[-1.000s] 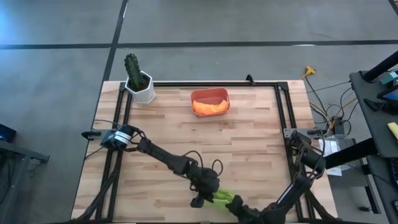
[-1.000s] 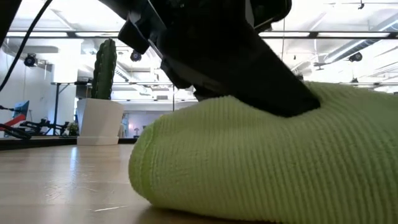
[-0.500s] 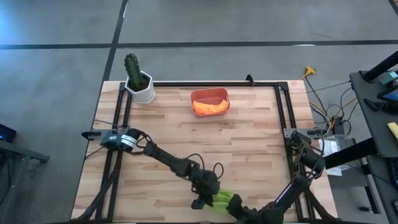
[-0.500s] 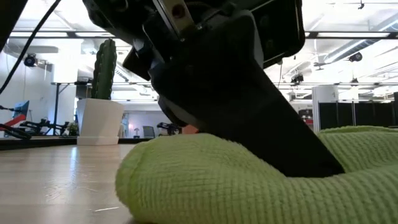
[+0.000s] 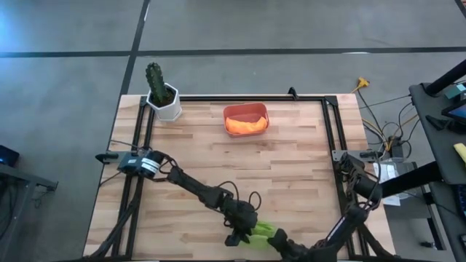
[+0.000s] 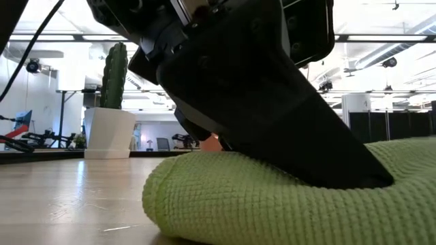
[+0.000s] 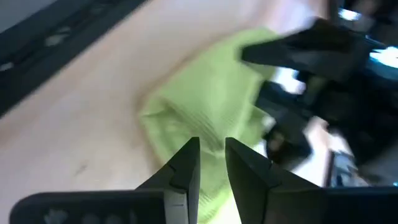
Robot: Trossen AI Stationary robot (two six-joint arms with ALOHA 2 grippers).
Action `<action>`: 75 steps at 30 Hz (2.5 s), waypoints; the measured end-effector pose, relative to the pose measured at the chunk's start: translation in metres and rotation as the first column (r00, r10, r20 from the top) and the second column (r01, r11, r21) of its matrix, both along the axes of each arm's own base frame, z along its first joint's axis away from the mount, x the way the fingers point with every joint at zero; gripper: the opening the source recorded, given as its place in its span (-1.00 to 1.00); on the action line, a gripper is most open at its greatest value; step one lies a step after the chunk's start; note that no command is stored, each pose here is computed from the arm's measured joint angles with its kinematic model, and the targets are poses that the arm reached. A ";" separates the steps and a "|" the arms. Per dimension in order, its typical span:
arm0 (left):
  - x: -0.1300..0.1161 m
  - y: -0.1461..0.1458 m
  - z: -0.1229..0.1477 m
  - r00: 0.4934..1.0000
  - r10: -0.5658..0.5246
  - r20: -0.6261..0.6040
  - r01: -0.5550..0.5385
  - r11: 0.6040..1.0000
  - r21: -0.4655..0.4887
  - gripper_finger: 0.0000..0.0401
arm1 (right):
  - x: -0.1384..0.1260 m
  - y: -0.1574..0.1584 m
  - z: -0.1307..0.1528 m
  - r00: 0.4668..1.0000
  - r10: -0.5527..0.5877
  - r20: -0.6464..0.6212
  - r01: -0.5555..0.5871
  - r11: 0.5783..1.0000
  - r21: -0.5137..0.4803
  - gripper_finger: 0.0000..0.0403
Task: Roll microfiber towels into tight, uniform cylinder then place into a basket
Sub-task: Roll the green microfiber cloth
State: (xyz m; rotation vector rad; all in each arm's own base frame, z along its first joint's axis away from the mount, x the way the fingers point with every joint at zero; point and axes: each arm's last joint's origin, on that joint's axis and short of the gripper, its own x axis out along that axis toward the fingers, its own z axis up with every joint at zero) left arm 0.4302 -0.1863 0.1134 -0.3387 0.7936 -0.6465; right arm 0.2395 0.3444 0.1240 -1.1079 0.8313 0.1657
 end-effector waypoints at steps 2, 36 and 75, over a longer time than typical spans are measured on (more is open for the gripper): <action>0.000 0.000 0.000 1.000 0.001 0.000 -0.001 1.000 0.001 -0.45 | -0.001 0.001 0.006 0.996 -0.044 0.078 0.043 0.999 0.009 -0.65; -0.005 0.014 0.041 0.984 -0.094 0.149 0.072 0.986 0.147 -0.44 | 0.070 -0.032 -0.025 0.933 -0.056 -0.356 0.240 0.835 0.496 -0.95; -0.101 -0.064 0.017 0.653 -0.716 0.248 -0.089 0.253 0.963 -0.44 | 0.080 -0.052 -0.013 0.971 -0.179 -0.159 0.236 0.827 0.511 -0.96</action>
